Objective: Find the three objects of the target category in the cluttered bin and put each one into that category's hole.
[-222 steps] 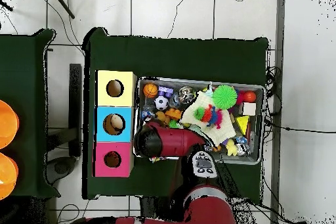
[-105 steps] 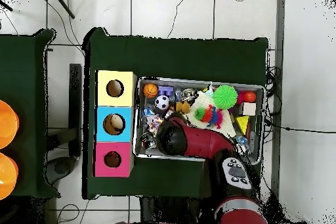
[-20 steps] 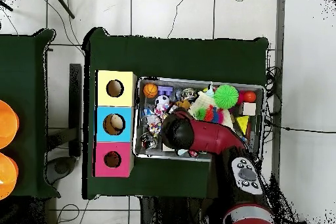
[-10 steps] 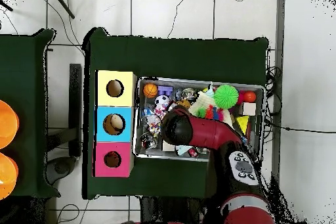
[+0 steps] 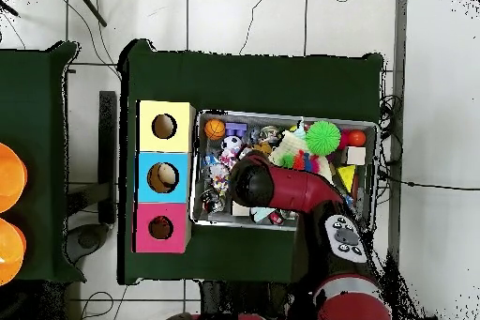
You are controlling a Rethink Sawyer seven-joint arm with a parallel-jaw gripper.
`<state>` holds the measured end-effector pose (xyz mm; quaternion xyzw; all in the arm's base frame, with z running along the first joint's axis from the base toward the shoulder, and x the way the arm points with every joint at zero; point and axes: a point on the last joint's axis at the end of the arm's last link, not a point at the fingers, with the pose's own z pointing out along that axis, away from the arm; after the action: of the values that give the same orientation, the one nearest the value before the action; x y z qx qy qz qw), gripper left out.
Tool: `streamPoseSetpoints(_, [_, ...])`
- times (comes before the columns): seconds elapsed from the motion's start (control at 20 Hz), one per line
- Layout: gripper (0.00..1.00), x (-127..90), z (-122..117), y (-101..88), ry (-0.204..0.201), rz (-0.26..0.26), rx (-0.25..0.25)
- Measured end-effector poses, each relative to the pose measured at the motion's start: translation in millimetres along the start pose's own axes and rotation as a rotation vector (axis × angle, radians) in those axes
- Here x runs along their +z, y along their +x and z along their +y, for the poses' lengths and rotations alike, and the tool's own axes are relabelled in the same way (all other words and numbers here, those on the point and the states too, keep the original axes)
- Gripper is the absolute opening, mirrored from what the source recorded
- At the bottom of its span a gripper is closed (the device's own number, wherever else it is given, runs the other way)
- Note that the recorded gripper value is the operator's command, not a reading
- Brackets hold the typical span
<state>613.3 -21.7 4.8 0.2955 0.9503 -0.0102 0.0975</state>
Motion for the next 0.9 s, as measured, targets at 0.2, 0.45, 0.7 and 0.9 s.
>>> streamPoseSetpoints(0.2, [1.00,1.8,-0.6,1.3,0.001,0.003,0.000])
streamPoseSetpoints(0.45, [1.00,6.8,0.0,1.1,-0.002,0.000,0.000])
streamPoseSetpoints(0.7, [1.00,17.8,-0.8,1.6,-0.012,-0.019,0.002])
streamPoseSetpoints(0.9, [1.00,25.9,-3.2,-0.6,-0.021,-0.039,0.008])
